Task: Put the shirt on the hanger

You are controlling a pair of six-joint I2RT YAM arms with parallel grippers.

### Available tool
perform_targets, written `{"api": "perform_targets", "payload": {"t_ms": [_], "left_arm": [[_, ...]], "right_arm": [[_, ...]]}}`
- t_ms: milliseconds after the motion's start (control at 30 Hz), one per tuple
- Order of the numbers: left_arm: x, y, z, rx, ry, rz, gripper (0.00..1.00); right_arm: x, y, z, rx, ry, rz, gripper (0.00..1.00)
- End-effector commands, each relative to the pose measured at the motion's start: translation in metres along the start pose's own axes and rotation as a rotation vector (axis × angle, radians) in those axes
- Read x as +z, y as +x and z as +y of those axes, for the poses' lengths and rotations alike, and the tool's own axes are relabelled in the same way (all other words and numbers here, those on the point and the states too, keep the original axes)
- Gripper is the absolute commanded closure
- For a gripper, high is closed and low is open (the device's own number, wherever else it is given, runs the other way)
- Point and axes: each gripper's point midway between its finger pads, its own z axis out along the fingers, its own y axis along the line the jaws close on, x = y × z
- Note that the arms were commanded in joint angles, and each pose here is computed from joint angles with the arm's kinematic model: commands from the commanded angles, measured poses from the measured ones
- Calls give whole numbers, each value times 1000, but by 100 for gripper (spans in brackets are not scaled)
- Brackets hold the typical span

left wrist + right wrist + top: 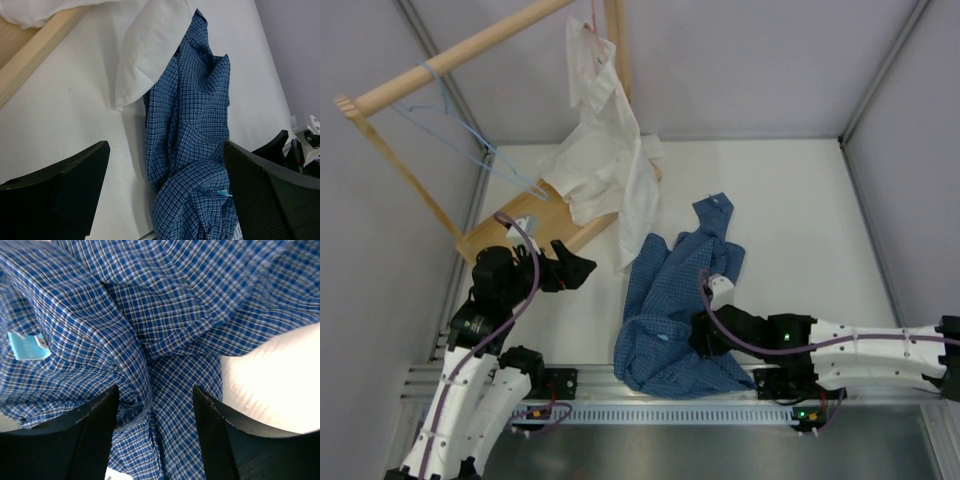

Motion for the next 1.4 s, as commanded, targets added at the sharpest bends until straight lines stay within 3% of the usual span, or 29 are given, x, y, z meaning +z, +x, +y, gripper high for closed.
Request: {"api": "perform_targets", "payload": {"t_ms": [0, 100, 133, 233, 433, 467, 600, 700, 767, 800, 867, 900, 933, 1000, 1100, 1233, 1300, 1367], "left_arm": [[-1, -10, -15, 38, 75, -29, 2], [0, -8, -18, 41, 95, -16, 2], [0, -8, -19, 46, 103, -12, 2], [-1, -7, -20, 54, 112, -12, 2], [-5, -12, -37, 84, 198, -23, 2], [-8, -10, -45, 89, 243, -17, 2], [-17, -27, -79, 70, 416, -96, 2], [-8, -19, -85, -15, 486, -108, 2], [-1, -11, -101, 9, 545, -116, 2], [11, -13, -96, 27, 482, -158, 2], [23, 17, -116, 77, 500, -87, 2], [33, 14, -114, 133, 431, -135, 2], [32, 34, -132, 178, 462, -95, 2], [51, 49, -129, 252, 386, -73, 2], [68, 71, -138, 284, 425, 4, 2], [74, 101, -151, 288, 530, 111, 10], [77, 106, -148, 271, 535, 116, 21], [83, 106, -143, 268, 494, 102, 49]], "right_arm": [[11, -9, 30, -17, -127, -7, 42], [18, -14, 37, -53, -125, -1, 50], [19, -17, 39, -58, -123, -4, 69], [13, -34, 42, -77, -110, -43, 100], [-49, -110, 39, -160, -31, -185, 100], [-69, -135, 42, -167, -27, -244, 100], [-109, -162, 25, -184, 52, -289, 100], [-122, -159, 13, -158, 53, -304, 100], [-116, -145, 2, -141, 70, -288, 100], [-112, -139, -1, -137, 80, -277, 100], [-103, -123, -12, -129, 111, -236, 100], [-102, -119, -14, -128, 114, -228, 100], [-101, -115, -17, -124, 116, -219, 100], [-105, -109, -22, -108, 105, -222, 100], [-113, -104, -25, -84, 63, -247, 100], [-120, -102, -29, -59, 39, -272, 100], [-121, -103, -31, -52, 40, -281, 99], [-121, -104, -30, -53, 41, -282, 99]]}}
